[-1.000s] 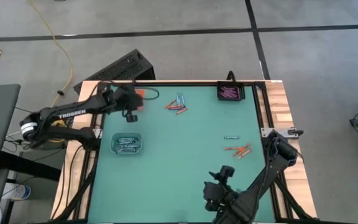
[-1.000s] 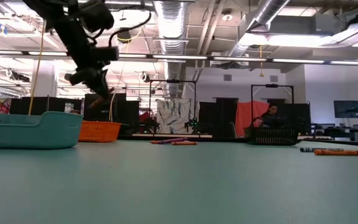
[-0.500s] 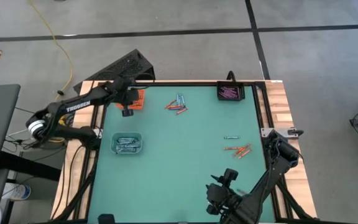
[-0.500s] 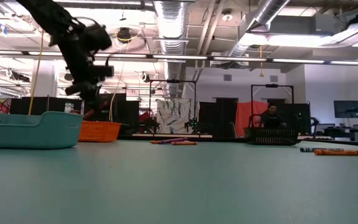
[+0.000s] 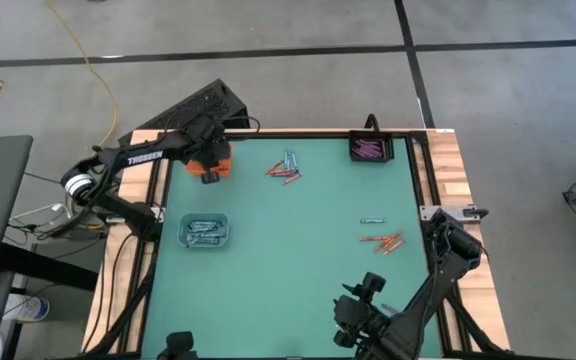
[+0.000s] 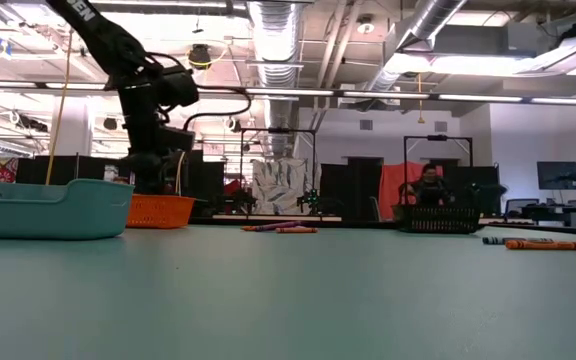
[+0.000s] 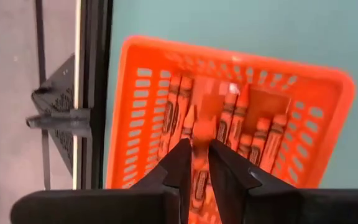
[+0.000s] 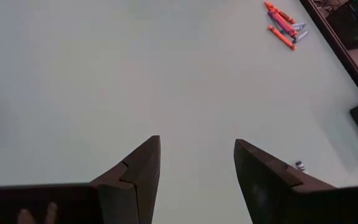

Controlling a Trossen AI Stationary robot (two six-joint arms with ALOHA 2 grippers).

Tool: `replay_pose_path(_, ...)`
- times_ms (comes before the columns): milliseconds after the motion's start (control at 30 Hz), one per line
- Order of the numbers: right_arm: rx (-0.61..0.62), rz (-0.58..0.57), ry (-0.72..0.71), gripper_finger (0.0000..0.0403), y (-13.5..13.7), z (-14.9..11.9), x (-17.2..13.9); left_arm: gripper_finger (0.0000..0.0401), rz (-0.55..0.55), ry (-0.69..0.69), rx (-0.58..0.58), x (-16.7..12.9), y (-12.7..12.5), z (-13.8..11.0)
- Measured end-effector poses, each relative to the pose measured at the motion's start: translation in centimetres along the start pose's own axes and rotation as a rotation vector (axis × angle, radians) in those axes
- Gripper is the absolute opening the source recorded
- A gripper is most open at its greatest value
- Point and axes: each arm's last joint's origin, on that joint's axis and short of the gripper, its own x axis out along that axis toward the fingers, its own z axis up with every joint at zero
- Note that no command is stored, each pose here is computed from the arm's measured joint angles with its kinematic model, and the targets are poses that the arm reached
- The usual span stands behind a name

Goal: Sort crayons
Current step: Put the orange crayon into the orange basket, then put the purple crayon into the black basket

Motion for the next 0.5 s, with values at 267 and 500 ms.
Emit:
replay_pose_path(267, -0.014, -0.003, 0.019, 0.0203, -0.1, 0.2, 0.3, 0.0082, -0.038, 0.036, -0.032, -1.0, 0.6, 0.4)
replay_pose_path(500, -0.057, -0.053, 0.194, 0.0203, -0.3, -1.2, 2.9, 0.0114, -0.055, 0.026, -0.068, -3.0, 0.7, 1.8)
